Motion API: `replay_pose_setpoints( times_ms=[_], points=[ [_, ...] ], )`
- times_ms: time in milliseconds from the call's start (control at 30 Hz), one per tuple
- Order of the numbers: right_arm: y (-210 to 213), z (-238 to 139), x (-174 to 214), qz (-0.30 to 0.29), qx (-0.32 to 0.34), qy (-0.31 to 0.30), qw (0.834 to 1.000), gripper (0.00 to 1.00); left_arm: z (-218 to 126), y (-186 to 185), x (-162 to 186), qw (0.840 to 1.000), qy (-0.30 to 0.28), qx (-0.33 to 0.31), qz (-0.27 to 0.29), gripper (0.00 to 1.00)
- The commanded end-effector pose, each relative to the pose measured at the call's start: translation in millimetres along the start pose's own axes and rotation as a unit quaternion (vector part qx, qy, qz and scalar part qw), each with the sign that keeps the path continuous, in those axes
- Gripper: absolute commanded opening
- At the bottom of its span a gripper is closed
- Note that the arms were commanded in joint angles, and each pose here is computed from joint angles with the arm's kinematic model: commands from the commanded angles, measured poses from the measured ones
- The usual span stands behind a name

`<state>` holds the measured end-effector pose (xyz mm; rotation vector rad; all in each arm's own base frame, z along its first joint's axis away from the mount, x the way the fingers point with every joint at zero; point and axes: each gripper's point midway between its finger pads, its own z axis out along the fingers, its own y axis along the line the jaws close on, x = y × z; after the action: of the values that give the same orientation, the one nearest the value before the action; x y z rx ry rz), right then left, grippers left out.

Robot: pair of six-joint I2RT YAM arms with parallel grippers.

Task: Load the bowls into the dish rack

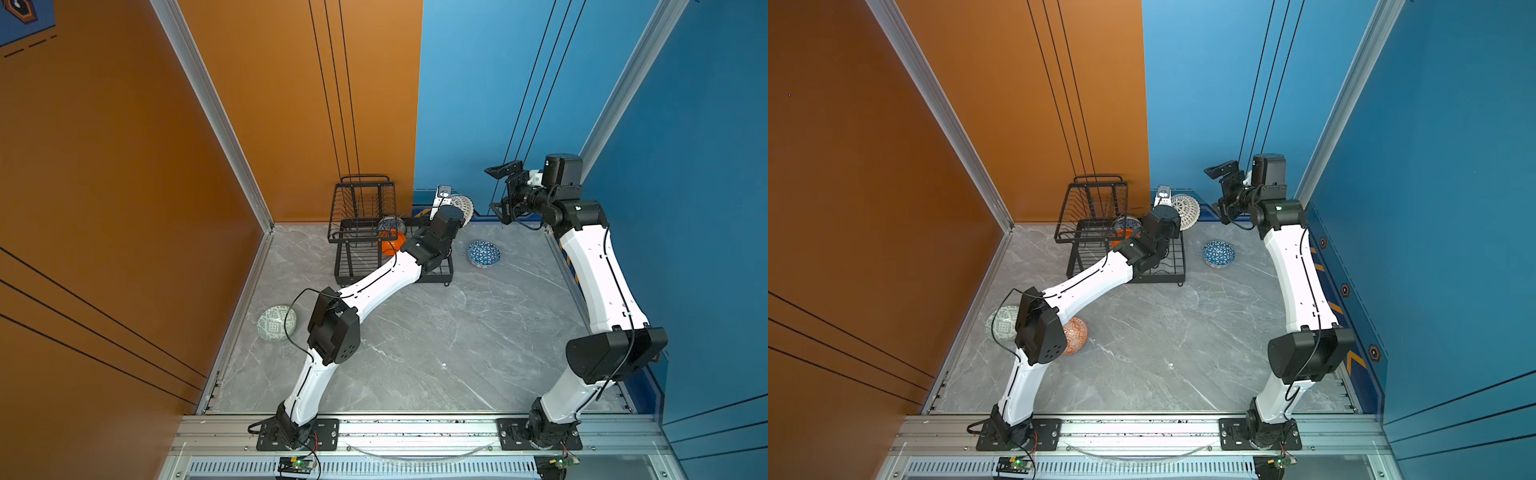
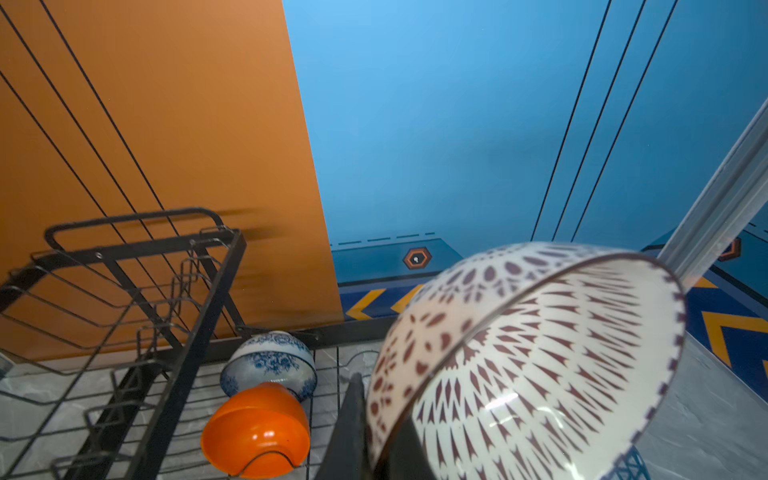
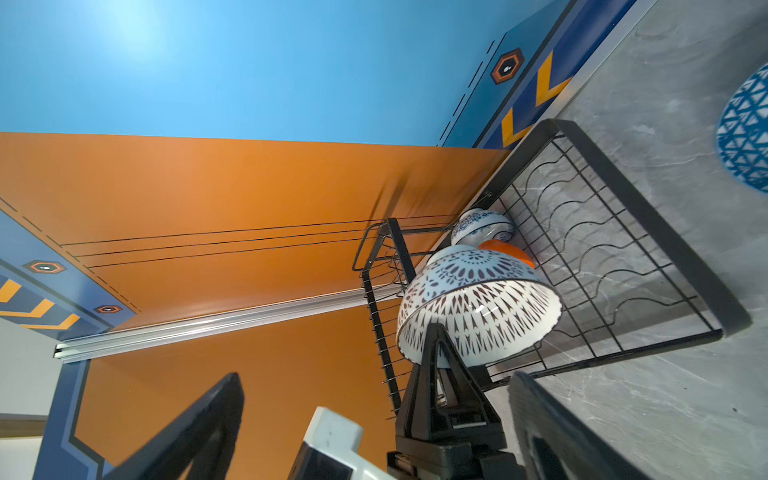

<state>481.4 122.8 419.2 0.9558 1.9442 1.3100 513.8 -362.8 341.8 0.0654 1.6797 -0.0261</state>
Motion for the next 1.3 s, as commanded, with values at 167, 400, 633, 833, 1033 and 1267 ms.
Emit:
replay_pose_setpoints(
  times_ms=[167,400,633,833,1033,1267],
  points=[
    [-1,30,5,0.05,-0.027,0.027,0.998,0.96,-14,15,-58,0.994,-0.1,-0.034,-0.034,0.0],
    [0,49,16,0.057,-0.031,0.048,0.997,0.82,-16,9,-50,0.994,-0.102,-0.023,-0.027,0.0],
    [-6,65,20,0.067,-0.028,0.058,0.996,0.59,-18,2,-49,0.994,-0.101,-0.011,-0.03,0.0],
    [-10,75,18,0.076,-0.026,0.065,0.995,0.39,-23,-1,-48,0.994,-0.102,-0.002,-0.031,0.0],
    [-8,82,18,0.083,-0.033,0.07,0.994,0.23,-25,-3,-46,0.994,-0.102,0.001,-0.032,0.0],
    [-9,86,16,0.083,-0.033,0.074,0.993,0.0,-25,-3,-48,0.994,-0.104,-0.002,-0.033,0.0]
  ],
)
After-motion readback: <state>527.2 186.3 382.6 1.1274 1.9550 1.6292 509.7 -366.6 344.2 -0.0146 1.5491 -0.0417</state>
